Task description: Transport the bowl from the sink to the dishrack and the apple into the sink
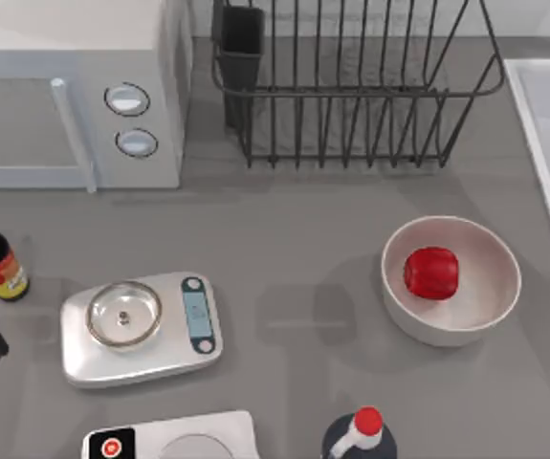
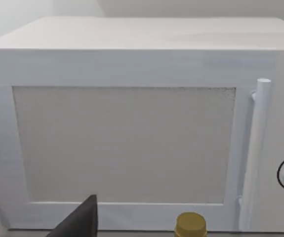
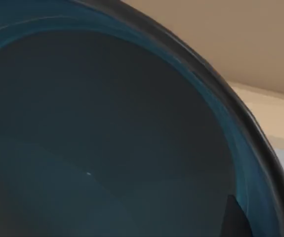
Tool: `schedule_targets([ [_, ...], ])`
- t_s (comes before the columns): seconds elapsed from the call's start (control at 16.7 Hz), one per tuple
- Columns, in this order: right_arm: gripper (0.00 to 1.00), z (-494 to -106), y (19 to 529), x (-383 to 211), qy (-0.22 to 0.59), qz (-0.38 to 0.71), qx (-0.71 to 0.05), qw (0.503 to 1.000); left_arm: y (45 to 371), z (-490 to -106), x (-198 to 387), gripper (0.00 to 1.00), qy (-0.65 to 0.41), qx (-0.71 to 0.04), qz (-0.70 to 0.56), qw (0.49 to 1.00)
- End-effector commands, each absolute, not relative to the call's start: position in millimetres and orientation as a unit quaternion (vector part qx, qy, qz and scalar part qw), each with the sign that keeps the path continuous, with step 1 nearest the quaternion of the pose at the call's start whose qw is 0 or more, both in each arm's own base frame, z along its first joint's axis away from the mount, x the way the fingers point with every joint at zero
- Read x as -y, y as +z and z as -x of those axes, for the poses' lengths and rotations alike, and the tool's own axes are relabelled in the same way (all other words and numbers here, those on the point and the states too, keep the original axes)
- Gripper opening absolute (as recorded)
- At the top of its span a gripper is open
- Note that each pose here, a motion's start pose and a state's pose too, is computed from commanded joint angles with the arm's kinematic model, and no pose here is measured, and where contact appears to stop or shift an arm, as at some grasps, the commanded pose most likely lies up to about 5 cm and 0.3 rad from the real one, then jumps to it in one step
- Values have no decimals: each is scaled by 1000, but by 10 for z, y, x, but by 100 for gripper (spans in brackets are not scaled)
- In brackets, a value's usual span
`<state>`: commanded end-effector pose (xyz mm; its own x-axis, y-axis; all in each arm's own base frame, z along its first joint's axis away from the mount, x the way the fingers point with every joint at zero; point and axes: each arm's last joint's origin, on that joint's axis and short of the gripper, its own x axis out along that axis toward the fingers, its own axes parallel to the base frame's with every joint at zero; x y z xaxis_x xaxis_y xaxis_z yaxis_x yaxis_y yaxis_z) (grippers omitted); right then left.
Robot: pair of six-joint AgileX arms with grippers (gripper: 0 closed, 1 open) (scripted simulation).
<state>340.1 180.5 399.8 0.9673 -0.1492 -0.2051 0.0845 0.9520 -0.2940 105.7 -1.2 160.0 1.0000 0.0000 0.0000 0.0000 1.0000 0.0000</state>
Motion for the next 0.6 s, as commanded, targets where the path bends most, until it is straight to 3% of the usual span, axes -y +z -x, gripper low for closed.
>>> schedule_targets([
  [0.3,0,-2909,4167,-2546,-13,20,-11,1000,1600,-1057,12,100,0,0,0,1000],
  [0.6,0,-2824,4190,-2633,-5,0,0,1000,1600,-1057,12,100,0,0,0,1000],
])
